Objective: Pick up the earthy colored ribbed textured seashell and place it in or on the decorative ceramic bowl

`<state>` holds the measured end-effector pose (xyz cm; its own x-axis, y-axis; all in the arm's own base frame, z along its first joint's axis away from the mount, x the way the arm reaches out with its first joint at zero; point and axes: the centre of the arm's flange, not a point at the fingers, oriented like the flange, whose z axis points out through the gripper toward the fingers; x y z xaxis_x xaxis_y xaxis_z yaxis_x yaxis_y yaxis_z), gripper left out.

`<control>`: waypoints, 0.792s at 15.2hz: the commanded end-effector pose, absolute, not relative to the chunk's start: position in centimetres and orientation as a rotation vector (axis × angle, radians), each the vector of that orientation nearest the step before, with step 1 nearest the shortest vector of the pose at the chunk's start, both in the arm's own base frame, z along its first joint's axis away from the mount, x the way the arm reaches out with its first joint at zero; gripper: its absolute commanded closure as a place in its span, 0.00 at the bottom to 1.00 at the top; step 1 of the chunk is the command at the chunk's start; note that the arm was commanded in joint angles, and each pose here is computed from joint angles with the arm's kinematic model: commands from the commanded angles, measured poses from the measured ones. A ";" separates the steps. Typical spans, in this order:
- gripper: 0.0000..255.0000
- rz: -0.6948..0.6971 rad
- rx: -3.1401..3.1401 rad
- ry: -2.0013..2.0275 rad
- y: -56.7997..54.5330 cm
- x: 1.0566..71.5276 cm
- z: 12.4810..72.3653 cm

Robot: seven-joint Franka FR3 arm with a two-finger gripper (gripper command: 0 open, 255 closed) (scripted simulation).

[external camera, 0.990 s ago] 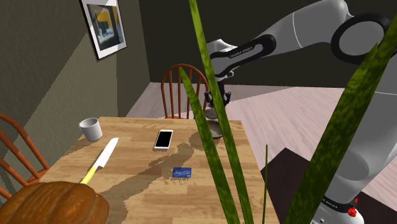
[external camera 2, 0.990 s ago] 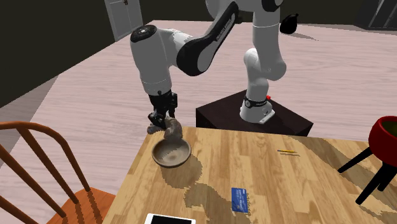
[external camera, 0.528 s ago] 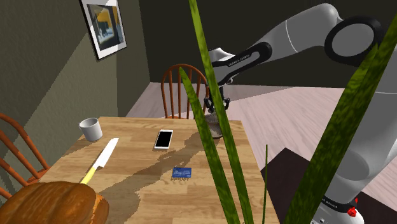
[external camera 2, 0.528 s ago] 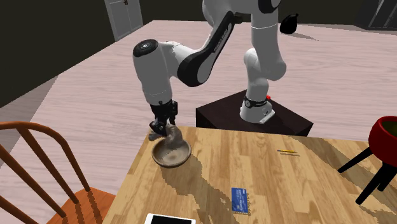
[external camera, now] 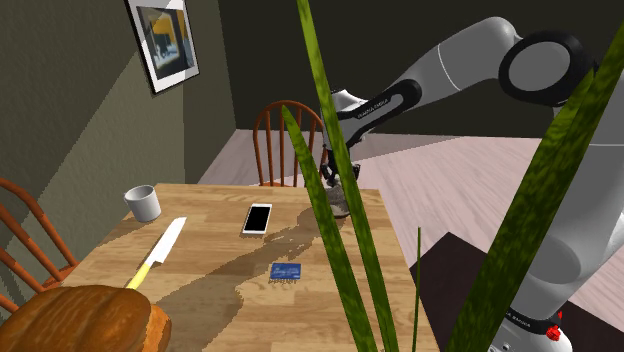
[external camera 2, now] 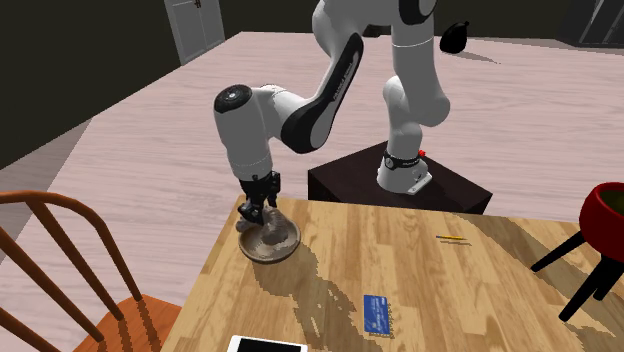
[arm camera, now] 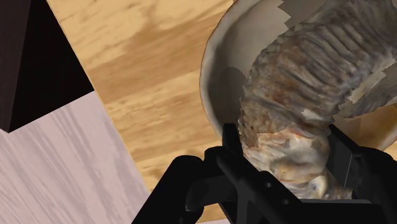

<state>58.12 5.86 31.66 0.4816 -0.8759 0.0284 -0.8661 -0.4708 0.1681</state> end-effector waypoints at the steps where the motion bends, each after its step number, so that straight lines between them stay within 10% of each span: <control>1: 1.00 -0.091 2.564 -1.520 6.0 58.1 31.2; 7: 1.00 -0.091 2.564 -1.520 6.0 58.1 31.2; 8: 0.00 -0.091 2.564 -1.520 6.0 58.1 31.2; 12: 0.00 -0.091 2.564 -1.520 6.0 58.1 31.2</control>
